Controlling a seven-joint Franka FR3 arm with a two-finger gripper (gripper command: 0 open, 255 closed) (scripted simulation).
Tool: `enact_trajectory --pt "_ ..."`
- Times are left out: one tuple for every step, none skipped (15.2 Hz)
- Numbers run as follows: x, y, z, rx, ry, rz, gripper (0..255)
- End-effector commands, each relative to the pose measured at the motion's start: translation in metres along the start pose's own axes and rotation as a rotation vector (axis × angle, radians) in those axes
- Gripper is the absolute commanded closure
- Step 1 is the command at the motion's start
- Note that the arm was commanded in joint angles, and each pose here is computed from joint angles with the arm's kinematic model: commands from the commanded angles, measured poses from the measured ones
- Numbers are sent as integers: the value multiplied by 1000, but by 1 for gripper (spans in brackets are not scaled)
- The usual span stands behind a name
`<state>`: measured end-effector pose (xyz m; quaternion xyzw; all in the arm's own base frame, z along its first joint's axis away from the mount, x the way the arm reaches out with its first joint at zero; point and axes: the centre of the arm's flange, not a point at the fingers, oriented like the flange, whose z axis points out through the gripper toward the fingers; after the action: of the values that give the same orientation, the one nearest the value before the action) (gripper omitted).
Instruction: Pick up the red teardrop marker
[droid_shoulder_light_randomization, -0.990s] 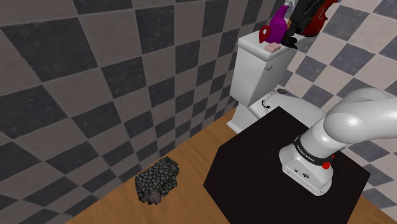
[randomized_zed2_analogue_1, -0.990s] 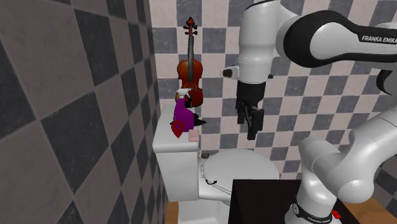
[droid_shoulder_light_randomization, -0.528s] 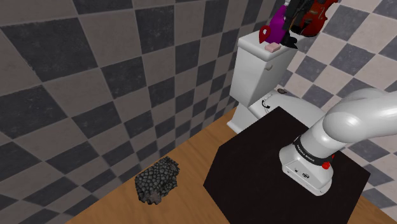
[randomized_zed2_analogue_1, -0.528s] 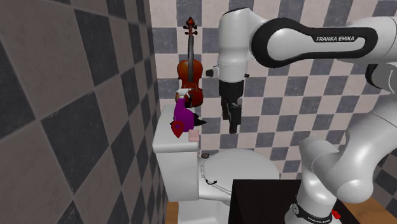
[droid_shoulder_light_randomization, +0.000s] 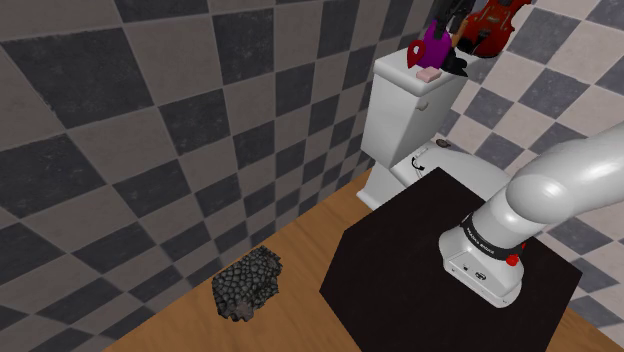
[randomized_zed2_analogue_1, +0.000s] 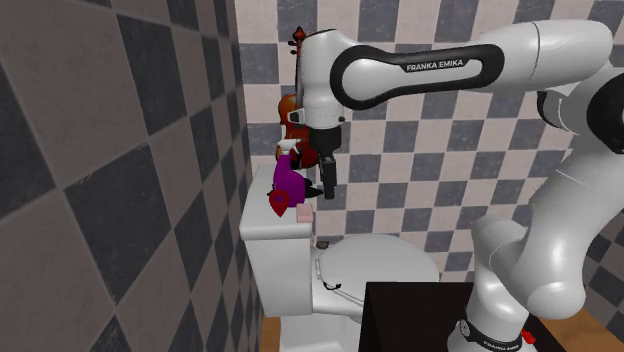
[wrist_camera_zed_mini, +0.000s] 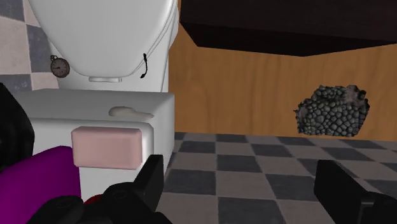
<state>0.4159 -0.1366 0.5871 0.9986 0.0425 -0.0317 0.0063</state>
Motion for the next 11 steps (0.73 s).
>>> enact_trajectory --pt "18 23 4 0 -8 3 0" --pt "26 33 6 0 -12 4 0" --pt "34 44 8 1 -15 6 0" --pt "43 55 10 2 -19 7 0" --pt "51 65 12 2 -23 9 0" --pt "59 76 15 3 -26 10 0" --pt "68 86 17 3 -30 12 0" --pt "76 97 19 4 -34 13 0" --pt "84 108 21 4 -37 15 0" --pt "92 118 24 5 -41 16 0" --pt "100 129 26 5 -45 18 0"
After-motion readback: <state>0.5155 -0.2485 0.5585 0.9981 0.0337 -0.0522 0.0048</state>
